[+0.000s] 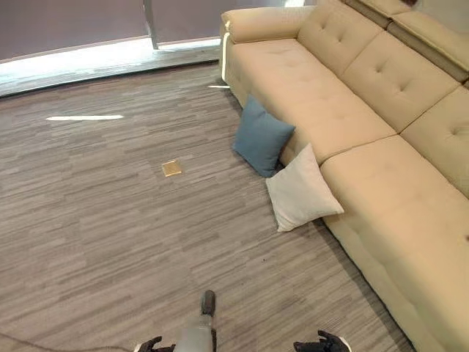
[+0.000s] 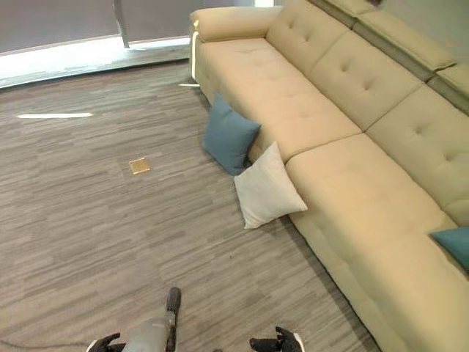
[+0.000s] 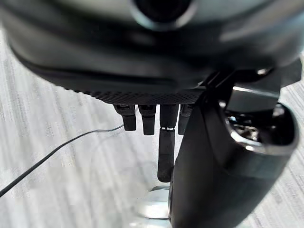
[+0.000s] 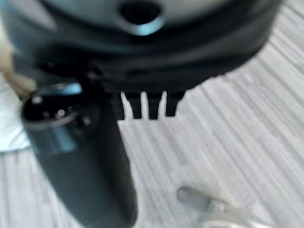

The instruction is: Pick up all the scattered cushions and arrange them neatly on the sofa.

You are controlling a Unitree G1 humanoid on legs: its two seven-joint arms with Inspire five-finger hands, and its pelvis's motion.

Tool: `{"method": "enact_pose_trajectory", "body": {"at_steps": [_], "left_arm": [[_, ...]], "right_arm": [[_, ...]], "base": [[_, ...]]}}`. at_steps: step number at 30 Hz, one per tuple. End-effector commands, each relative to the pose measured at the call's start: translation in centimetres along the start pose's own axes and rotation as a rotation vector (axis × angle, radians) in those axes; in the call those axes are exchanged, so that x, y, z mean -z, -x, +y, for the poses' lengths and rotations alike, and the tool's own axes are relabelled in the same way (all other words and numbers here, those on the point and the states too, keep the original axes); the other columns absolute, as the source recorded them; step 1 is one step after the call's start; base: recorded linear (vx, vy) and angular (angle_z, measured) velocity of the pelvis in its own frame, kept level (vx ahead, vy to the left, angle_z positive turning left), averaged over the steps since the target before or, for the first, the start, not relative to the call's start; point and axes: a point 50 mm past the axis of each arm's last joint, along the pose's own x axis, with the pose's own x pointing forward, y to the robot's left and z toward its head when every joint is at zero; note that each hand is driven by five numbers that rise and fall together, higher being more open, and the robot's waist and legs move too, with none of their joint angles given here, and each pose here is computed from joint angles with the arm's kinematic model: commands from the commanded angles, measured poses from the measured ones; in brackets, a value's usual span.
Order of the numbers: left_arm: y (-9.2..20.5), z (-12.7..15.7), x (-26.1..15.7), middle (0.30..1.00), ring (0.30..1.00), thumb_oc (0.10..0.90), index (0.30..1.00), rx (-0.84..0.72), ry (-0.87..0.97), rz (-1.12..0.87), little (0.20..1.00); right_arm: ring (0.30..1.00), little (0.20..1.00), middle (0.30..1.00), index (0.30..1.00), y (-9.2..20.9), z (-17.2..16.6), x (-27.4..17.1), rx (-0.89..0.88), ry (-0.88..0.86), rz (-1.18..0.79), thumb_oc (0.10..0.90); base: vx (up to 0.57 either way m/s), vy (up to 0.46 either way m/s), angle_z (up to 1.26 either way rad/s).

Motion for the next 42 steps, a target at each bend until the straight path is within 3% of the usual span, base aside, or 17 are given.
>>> {"method": "enact_pose_trajectory", "body": {"at_steps": [1, 12, 23, 42], "left_arm": [[-0.1, 0.5, -0.7, 0.9, 0.9, 0.8, 0.9, -0.018, -0.011, -0.029, 0.9], [-0.3, -0.1, -2.3, 0.9, 0.9, 0.8, 0.9, 0.017, -0.069, -0.079, 0.9], [-0.1, -2.1, -3.3, 0.9, 0.9, 0.8, 0.9, 0.079, -0.096, -0.118, 0.9], [-0.1, -1.3, -2.2, 0.9, 0.9, 0.8, 0.9, 0.067, -0.118, -0.079, 0.9]], "right_arm": [[0.9, 0.9, 0.9, 0.9, -0.3, -1.1, -2.8, 0.033, 0.006, -0.106, 0.8], [0.9, 0.9, 0.9, 0.9, -0.4, -1.3, -5.1, 0.035, 0.051, -0.173, 0.8], [0.9, 0.9, 0.9, 0.9, -0.4, -2.7, -3.6, 0.077, -0.004, -0.136, 0.8], [0.9, 0.9, 0.9, 0.9, -0.4, -2.3, -3.5, 0.07, 0.029, -0.14, 0.8]], "base": [[0.19, 0.201, -0.43], [0.24, 0.061, -0.11], [0.26, -0.107, 0.26], [0.24, 0.103, -0.29]]}}
